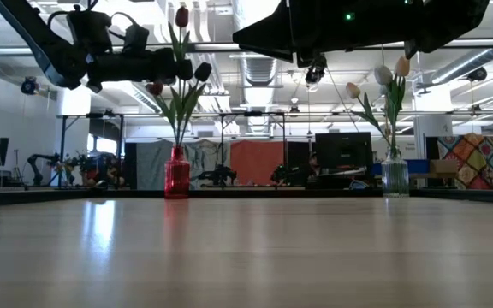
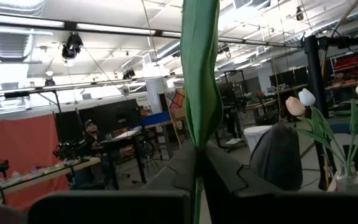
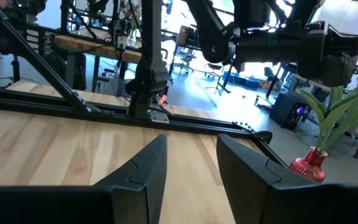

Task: Sort flowers into vase by color
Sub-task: Put the red tulip into the red vase

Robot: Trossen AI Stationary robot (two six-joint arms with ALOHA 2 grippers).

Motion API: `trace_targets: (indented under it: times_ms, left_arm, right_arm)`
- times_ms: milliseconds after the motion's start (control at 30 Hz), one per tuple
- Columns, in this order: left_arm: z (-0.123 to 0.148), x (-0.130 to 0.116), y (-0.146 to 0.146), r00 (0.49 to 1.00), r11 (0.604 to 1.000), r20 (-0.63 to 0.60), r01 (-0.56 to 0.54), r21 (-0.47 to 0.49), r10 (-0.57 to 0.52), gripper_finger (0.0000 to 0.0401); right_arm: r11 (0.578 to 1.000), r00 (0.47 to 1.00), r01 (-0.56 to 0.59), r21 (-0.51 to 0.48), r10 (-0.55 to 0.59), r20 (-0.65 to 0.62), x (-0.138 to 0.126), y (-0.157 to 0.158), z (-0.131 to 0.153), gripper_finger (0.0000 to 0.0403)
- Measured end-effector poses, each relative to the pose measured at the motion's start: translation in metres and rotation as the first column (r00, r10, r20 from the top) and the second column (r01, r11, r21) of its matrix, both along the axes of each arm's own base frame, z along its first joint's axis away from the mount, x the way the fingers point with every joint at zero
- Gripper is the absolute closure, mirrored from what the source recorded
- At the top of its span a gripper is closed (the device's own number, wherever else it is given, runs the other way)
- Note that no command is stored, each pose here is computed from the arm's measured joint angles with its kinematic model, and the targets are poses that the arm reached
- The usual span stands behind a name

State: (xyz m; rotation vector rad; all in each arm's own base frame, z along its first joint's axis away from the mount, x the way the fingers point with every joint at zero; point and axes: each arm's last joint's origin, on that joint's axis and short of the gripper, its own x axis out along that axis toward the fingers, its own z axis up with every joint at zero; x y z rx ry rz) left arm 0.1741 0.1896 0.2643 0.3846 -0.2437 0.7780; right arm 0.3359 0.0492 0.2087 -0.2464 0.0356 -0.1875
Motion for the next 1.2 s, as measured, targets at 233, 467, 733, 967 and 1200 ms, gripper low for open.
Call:
trace_targets:
  times_ms: [233, 467, 733, 967, 1200]
  left_arm:
    - [0.002, -0.001, -0.001, 1.0, 1.0, 0.024, 0.012, -0.021, -0.011, 0.0401]
    - [0.012, 0.001, 0.002, 0.999, 0.998, 0.028, 0.018, -0.052, -0.017, 0.0401]
    - [0.009, 0.001, 0.004, 0.999, 0.996, -0.014, -0.037, -0.085, 0.036, 0.0401]
    - [-0.002, -0.001, 0.003, 0.997, 0.994, -0.052, -0.056, -0.097, 0.051, 0.0401]
    - [-0.006, -0.002, 0.002, 0.997, 0.992, -0.064, -0.057, -0.111, 0.05, 0.0401]
  right_arm:
    - [1.0, 1.0, 0.0, -0.001, 0.0, 0.0, 0.0, 0.0, 0.0, 0.0271]
    - [1.0, 1.0, 0.0, -0.002, 0.0, 0.0, 0.0, 0.0, 0.0, 0.0271]
    - [1.0, 1.0, 0.0, -0.001, 0.0, 0.0, 0.0, 0.0, 0.0, 0.0271]
    - [1.0, 1.0, 0.0, -0.002, 0.0, -0.001, 0.0, 0.0, 0.0, 0.0271]
    - [1.0, 1.0, 0.0, -0.001, 0.0, 0.0, 0.0, 0.0, 0.0, 0.0271]
